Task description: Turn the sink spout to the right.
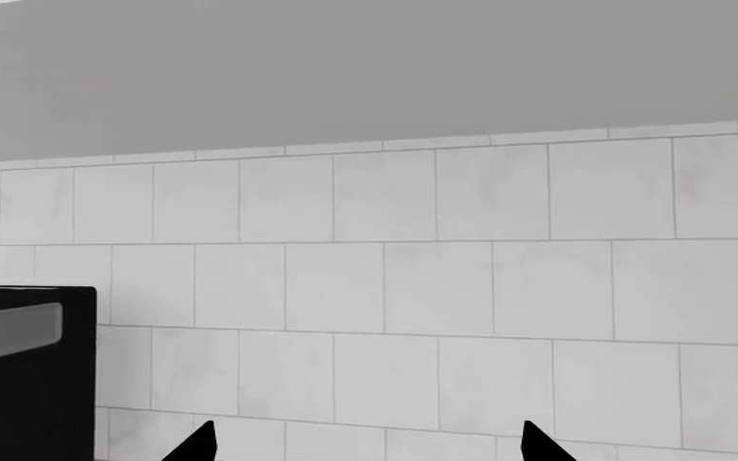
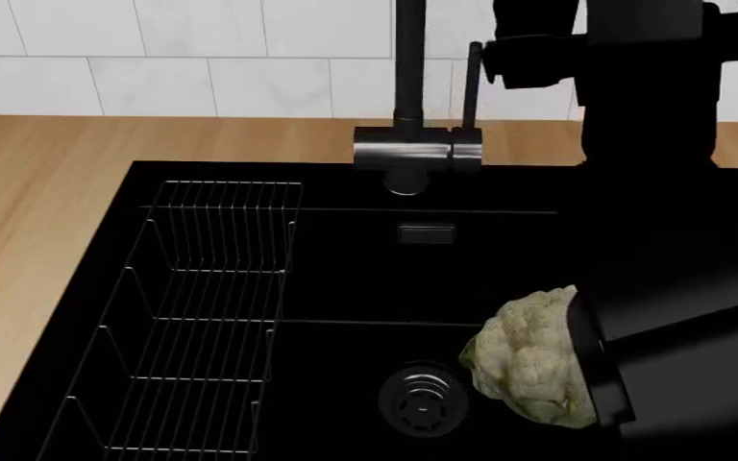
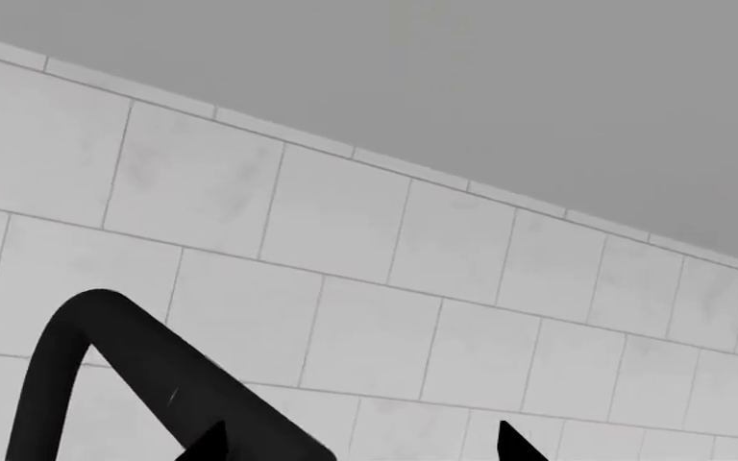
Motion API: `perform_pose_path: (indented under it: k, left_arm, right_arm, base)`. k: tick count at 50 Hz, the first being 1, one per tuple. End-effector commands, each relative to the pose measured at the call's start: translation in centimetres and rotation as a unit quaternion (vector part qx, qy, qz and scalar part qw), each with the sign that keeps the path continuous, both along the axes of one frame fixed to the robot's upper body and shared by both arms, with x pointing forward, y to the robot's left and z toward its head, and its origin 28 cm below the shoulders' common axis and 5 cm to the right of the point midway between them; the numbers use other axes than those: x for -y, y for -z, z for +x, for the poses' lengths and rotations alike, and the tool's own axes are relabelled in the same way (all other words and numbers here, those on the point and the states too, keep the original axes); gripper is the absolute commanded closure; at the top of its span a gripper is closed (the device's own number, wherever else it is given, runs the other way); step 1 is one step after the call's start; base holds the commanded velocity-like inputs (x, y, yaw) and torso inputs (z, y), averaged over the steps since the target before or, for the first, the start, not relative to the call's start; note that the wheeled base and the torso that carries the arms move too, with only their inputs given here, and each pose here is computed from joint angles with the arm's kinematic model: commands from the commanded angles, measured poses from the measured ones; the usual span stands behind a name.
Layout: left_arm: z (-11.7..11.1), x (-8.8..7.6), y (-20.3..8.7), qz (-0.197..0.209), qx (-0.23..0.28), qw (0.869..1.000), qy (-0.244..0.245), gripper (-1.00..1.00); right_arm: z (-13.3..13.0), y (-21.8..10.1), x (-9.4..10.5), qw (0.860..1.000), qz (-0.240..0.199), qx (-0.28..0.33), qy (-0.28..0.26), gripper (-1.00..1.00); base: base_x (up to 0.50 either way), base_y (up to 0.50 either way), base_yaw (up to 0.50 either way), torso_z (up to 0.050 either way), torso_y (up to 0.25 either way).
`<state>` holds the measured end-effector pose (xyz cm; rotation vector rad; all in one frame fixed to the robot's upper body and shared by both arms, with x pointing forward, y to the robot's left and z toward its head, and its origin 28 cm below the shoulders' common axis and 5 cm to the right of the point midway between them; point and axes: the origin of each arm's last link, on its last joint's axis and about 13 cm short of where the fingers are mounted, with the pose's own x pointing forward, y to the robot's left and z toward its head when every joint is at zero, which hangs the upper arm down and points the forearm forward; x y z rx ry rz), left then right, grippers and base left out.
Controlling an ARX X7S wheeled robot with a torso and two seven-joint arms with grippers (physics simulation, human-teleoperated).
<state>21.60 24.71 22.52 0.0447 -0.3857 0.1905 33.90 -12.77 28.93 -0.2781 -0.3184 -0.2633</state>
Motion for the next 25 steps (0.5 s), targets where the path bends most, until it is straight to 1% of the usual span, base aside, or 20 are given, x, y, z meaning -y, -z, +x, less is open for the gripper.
perform_pose_path:
  k: [1,10,25]
  left_arm:
    - [0.0,0.0,0.0,0.0,0.001,1.0,0.001,-1.0]
    - [0.0,0.0,0.0,0.001,-0.001,1.0,0.002,-1.0]
    - [0.1,0.0,0.0,0.0,-0.003,1.0,0.003,-1.0]
  right_arm:
    - [0.8,-0.2,0.5,1.0,-0.004,-0.003,0.008,-1.0]
    - [1.1,-0.6,0.9,1.0,-0.001,0.001,0.015,-1.0]
    - [2.1,0.0,1.3,1.0,0.0,-0.007,0.019,-1.0]
  base:
    - [0.0,0.0,0.0,0.0,0.0]
    - [0.0,0.0,0.0,0.0,0.0]
    - [0.0,0.0,0.0,0.0,0.0]
